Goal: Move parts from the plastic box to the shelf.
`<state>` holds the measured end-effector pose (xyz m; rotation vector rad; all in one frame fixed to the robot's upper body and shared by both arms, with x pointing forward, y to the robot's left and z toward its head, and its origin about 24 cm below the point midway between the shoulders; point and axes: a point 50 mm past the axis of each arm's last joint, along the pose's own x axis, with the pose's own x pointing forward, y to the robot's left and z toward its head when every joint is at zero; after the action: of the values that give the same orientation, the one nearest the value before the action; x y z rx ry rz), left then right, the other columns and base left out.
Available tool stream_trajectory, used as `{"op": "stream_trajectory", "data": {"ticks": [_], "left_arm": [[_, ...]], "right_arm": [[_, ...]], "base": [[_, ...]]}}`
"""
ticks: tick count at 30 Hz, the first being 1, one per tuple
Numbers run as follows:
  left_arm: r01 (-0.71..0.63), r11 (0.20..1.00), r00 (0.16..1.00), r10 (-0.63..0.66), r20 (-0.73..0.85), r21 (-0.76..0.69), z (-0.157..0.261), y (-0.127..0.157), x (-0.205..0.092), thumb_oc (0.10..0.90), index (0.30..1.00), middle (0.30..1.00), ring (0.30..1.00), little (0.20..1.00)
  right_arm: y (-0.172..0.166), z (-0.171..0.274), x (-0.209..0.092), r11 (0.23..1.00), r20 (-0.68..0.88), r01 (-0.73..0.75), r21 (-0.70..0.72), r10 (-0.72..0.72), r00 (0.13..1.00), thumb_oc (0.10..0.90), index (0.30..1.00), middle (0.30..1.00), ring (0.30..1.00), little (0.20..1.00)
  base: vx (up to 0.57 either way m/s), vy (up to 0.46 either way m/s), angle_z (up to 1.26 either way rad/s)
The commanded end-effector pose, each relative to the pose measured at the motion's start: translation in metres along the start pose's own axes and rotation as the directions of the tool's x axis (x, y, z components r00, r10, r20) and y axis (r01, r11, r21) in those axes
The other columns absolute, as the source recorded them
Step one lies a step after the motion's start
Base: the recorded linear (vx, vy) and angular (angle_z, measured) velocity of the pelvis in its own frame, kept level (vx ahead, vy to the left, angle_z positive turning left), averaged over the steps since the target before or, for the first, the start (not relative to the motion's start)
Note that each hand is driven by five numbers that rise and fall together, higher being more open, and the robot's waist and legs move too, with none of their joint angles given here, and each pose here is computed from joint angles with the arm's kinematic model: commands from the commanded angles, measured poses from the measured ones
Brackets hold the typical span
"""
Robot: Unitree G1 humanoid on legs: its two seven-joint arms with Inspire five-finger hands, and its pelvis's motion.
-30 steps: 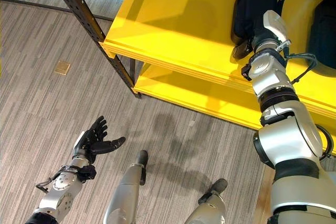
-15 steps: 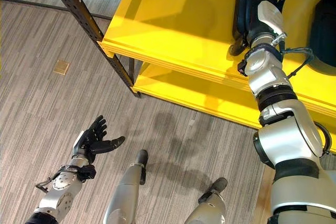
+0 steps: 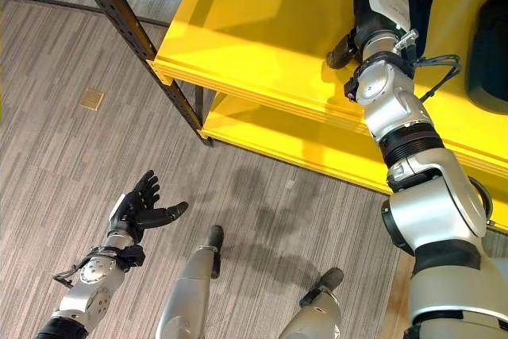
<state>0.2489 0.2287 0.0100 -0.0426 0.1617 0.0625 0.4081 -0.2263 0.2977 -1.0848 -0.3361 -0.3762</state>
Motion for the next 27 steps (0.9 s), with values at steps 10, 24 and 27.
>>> {"op": "stream_trajectory", "data": {"ticks": [10,24,27], "left_arm": [[-0.034,0.999,0.978,0.029,0.207,0.019,0.042,0.017,0.002,0.900,1.000,1.000,1.000,1.000],[-0.033,0.999,0.978,0.027,0.208,0.027,0.042,0.016,0.003,0.900,1.000,1.000,1.000,1.000],[-0.032,0.999,0.979,0.026,0.203,0.028,0.040,0.016,0.003,0.900,1.000,1.000,1.000,1.000]], "right_arm": [[-0.056,0.028,0.011,0.973,0.122,0.229,0.025,-0.230,0.965,0.900,1.000,1.000,1.000,1.000],[-0.036,0.006,0.008,0.974,0.007,0.203,0.104,-0.205,0.979,0.900,1.000,1.000,1.000,1.000],[-0.032,0.000,0.007,0.974,-0.026,0.190,0.121,-0.188,0.982,0.900,1.000,1.000,1.000,1.000]], "base": [[0.00,0.000,0.00],[0.00,0.000,0.00],[0.00,0.000,0.00]]}}
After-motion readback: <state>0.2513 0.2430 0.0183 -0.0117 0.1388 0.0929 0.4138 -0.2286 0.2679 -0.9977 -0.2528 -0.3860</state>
